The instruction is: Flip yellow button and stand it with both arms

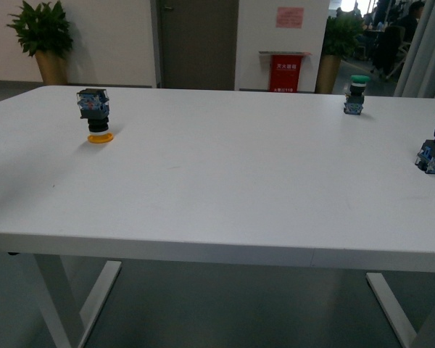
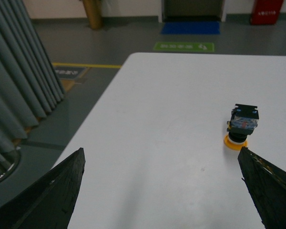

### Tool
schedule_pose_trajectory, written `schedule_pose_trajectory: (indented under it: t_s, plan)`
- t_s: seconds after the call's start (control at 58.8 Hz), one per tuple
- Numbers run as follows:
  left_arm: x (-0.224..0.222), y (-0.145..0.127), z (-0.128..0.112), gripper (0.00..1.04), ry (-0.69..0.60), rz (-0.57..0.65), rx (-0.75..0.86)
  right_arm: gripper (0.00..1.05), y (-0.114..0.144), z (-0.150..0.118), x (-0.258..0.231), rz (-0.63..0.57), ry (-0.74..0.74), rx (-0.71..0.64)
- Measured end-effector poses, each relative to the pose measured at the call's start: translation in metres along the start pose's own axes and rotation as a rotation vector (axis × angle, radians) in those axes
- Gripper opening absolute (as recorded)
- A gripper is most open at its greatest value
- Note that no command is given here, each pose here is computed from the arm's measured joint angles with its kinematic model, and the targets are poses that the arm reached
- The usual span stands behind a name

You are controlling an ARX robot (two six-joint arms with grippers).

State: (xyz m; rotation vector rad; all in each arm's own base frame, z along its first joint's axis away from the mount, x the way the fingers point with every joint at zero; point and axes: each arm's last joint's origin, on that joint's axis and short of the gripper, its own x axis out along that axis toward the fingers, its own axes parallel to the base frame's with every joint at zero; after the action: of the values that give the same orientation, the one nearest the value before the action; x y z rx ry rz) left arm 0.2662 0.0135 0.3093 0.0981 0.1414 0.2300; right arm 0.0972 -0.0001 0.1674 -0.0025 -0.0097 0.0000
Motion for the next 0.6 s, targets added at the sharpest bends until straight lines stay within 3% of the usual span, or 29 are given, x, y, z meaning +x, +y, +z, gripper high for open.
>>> schedule_pose_trajectory:
  t_s: [0.204, 0.374, 0.595]
  plan:
    - [0.081, -0.043, 0.026, 0.99, 0.11, -0.148, 0.041, 0.98, 0.0, 0.0, 0.0, 0.0, 0.0, 0.0]
    - [0.118, -0.079, 0.042, 0.99, 0.178, -0.23, 0.029, 0.98, 0.0, 0.0, 0.0, 0.0, 0.0, 0.0]
    - [0.16, -0.099, 0.025, 0.99, 0.288, -0.202, -0.013, 0.98, 0.0, 0.0, 0.0, 0.0, 0.0, 0.0]
